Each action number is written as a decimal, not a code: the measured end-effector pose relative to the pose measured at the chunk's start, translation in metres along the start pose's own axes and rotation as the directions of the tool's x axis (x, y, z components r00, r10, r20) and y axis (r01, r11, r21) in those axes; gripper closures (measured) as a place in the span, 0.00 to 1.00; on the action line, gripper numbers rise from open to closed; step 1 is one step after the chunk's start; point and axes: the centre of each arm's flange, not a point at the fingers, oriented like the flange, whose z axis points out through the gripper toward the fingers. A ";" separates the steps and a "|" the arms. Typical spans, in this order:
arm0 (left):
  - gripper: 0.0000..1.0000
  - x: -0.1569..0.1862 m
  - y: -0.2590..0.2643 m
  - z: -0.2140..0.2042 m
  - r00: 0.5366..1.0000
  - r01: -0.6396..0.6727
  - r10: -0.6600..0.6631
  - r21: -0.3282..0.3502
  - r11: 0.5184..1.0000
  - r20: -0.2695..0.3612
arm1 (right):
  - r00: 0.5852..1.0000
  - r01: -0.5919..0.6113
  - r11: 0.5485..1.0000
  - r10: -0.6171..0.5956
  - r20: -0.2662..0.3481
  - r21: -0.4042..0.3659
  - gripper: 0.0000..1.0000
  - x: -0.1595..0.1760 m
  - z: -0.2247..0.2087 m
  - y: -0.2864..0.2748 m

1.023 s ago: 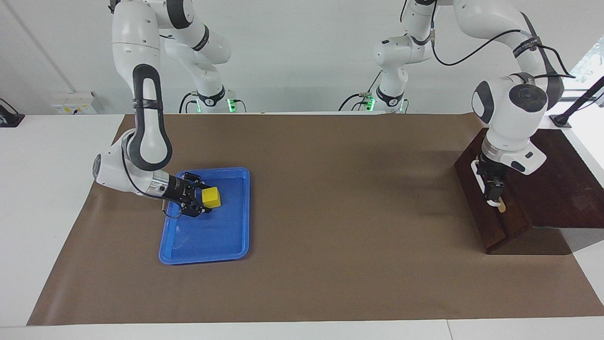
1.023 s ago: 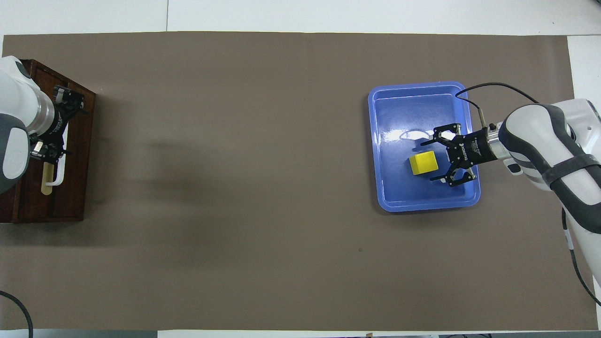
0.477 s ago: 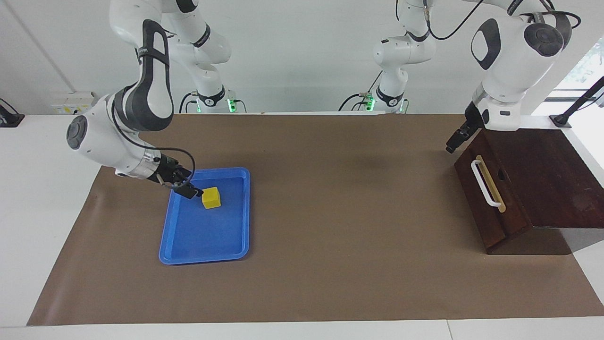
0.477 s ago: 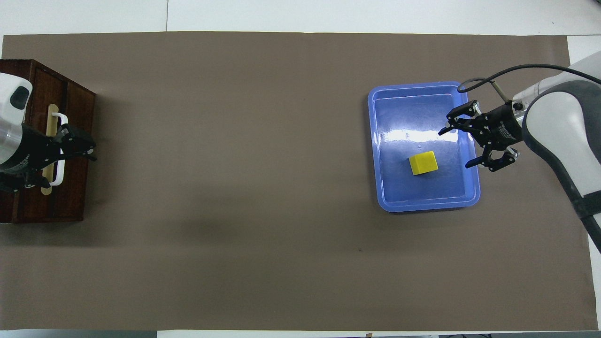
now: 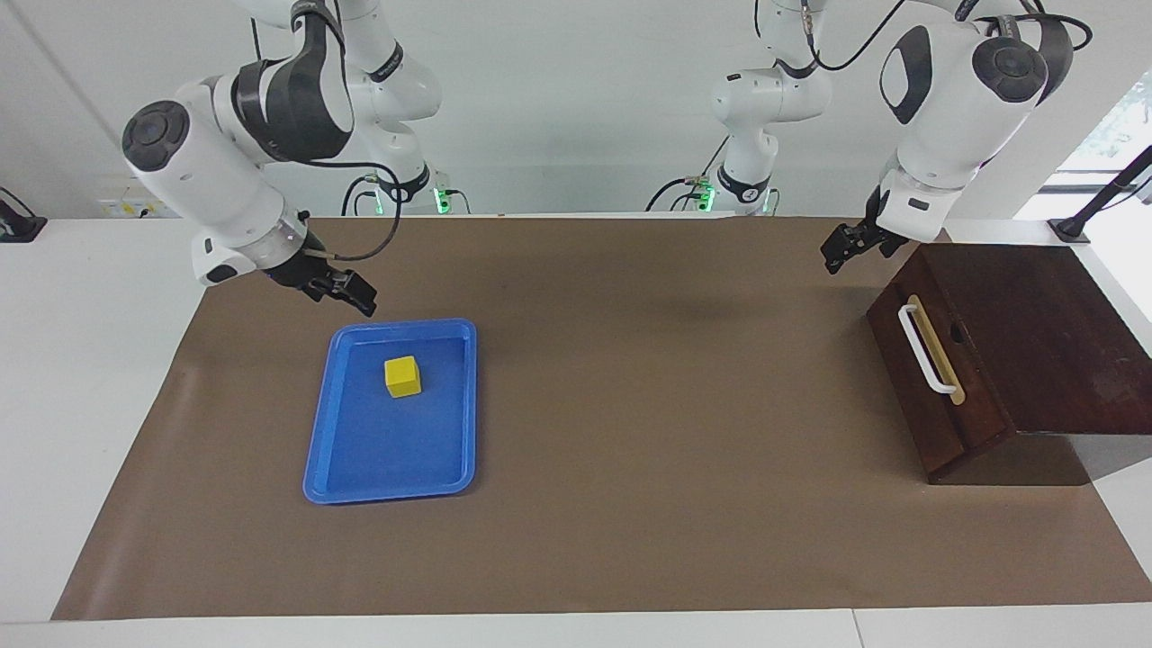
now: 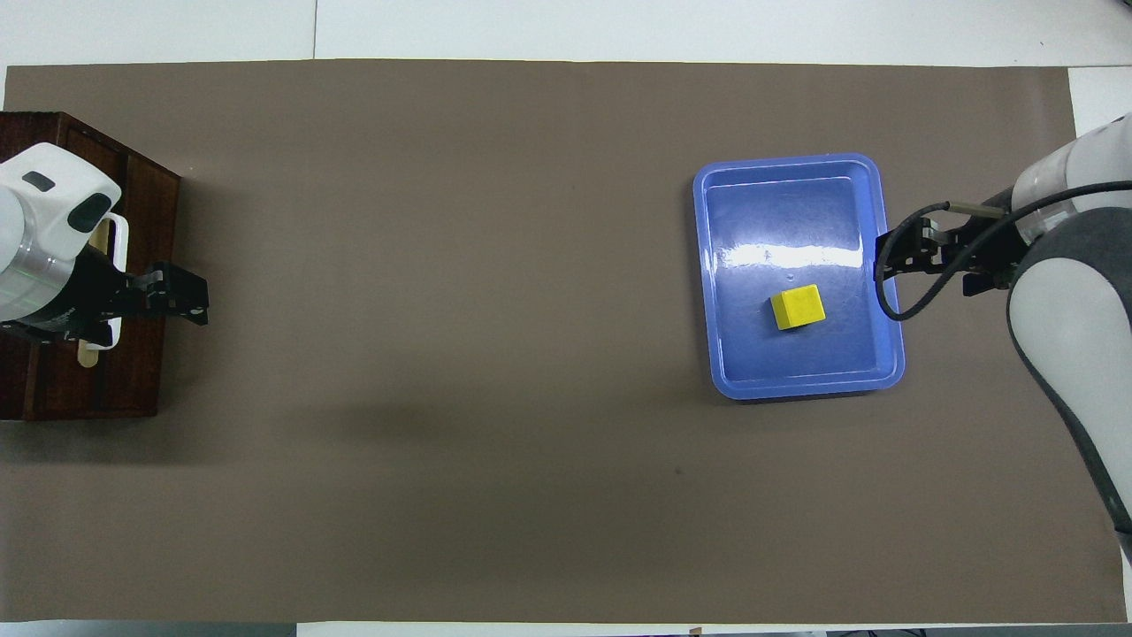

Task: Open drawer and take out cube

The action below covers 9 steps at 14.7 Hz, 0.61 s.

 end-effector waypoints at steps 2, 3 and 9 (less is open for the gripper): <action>0.00 0.003 0.002 0.003 1.000 -0.010 0.010 -0.010 1.000 0.027 | 0.993 0.113 0.993 -0.114 -0.025 -0.019 0.00 -0.013 -0.021 0.000; 0.00 0.004 0.003 0.003 0.999 -0.014 0.014 -0.012 1.000 0.030 | 0.990 0.142 0.989 -0.142 -0.011 -0.031 0.00 -0.021 -0.027 0.002; 0.00 0.000 0.018 -0.016 0.999 -0.047 0.047 -0.021 0.999 -0.002 | 0.984 0.179 0.980 -0.177 0.038 -0.090 0.00 -0.040 -0.046 0.012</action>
